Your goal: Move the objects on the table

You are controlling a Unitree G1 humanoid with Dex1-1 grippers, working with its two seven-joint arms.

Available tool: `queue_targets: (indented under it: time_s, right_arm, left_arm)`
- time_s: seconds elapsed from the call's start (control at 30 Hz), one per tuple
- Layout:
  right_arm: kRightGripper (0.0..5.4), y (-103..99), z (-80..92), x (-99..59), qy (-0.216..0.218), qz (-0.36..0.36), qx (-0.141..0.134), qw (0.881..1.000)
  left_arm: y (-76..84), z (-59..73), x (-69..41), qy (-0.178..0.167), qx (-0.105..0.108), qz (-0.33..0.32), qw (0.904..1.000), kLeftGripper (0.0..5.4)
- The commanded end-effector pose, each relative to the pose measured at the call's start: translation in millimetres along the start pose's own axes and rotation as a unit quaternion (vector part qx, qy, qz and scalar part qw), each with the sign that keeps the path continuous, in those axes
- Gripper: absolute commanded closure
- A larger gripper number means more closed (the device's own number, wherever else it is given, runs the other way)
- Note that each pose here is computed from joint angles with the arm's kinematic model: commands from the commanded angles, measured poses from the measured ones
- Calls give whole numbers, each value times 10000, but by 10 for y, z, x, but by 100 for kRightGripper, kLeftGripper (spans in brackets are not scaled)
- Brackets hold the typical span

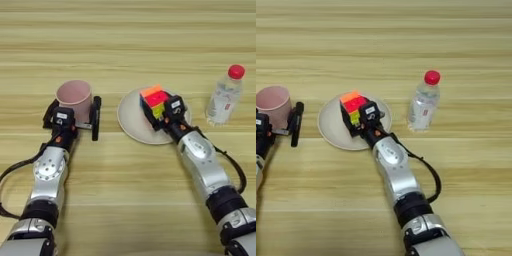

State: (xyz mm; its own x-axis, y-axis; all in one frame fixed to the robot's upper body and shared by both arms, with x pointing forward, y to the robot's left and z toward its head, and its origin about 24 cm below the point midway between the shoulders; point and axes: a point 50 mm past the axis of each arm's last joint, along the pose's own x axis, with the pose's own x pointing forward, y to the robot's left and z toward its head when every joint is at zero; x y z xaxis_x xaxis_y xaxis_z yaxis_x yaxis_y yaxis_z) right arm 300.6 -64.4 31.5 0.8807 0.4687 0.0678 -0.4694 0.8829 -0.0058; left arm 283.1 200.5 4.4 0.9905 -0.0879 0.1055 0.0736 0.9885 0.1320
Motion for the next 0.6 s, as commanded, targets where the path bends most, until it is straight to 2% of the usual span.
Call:
queue_targets:
  time_s: [0.03,0.3,0.37,0.6]
  right_arm:
    - [206,23,21,71,59,57,46,10000]
    - [206,50,-10,82,167,111,25,9998]
    - [169,53,-11,84,184,111,28,9998]
    - [94,58,63,55,62,76,-50,9999]
  left_arm:
    - [13,-15,-24,57,-18,32,10000,0]
    - [16,-12,-22,51,-23,54,10000,0]
    - [21,-10,-23,45,-24,65,10000,0]
    - [26,-10,-27,46,-29,79,10000,0]
